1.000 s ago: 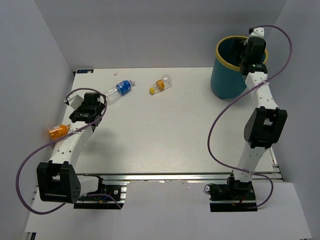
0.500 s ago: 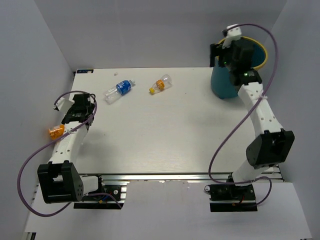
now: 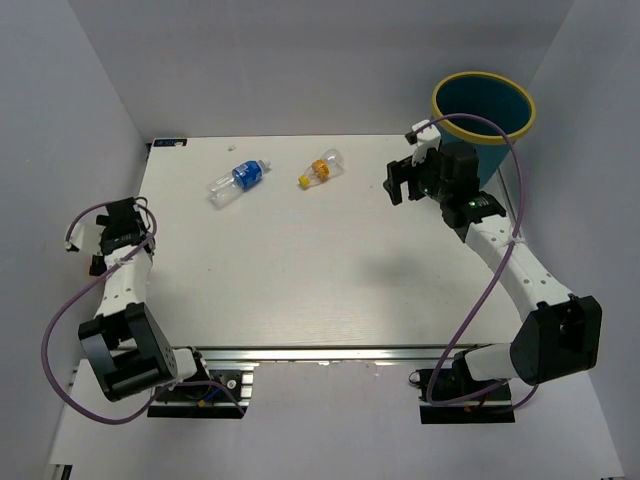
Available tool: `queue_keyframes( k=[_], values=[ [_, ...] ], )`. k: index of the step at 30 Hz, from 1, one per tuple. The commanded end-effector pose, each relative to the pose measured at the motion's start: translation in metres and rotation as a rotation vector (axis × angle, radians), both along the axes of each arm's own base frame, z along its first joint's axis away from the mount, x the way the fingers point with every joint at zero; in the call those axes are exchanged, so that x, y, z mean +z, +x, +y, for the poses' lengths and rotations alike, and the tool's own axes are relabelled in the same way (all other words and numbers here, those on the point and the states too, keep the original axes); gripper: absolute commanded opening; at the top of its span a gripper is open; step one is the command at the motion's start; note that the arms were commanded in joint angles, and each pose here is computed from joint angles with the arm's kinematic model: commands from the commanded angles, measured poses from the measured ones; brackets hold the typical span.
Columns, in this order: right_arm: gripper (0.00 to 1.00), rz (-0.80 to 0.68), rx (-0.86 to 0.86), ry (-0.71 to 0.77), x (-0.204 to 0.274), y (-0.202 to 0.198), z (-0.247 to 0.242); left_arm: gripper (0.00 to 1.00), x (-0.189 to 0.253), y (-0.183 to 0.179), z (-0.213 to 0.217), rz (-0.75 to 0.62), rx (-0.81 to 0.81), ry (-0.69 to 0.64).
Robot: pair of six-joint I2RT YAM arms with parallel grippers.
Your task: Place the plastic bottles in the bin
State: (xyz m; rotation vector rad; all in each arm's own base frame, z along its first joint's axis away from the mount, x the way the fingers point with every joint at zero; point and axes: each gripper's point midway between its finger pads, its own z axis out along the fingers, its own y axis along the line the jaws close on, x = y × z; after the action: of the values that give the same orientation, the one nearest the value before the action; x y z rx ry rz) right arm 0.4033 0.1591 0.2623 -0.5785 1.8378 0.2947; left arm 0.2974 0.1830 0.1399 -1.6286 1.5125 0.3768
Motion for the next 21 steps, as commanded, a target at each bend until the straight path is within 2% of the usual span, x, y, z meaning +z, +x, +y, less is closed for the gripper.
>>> queue_keyframes(
  k=[1,3,8,13,21],
  values=[
    [0.89,-0.043,0.039,0.038,0.017,0.001,0.009,0.98,-0.008,0.002,0.013,-0.028,0.007,-0.007],
    [0.89,0.004,0.045,0.014,0.004,0.000,0.009,0.98,-0.015,0.006,0.016,-0.031,0.004,-0.016],
    [0.89,0.011,0.056,0.006,0.003,0.003,0.011,0.98,-0.029,0.003,0.031,-0.003,0.056,-0.025],
    [0.89,-0.011,0.058,0.010,0.007,0.003,0.011,0.98,-0.034,-0.005,0.046,0.040,0.119,0.011],
    [0.89,-0.033,0.079,0.035,0.017,-0.007,0.013,0.98,-0.059,-0.006,0.064,0.101,0.155,-0.005]
  ],
)
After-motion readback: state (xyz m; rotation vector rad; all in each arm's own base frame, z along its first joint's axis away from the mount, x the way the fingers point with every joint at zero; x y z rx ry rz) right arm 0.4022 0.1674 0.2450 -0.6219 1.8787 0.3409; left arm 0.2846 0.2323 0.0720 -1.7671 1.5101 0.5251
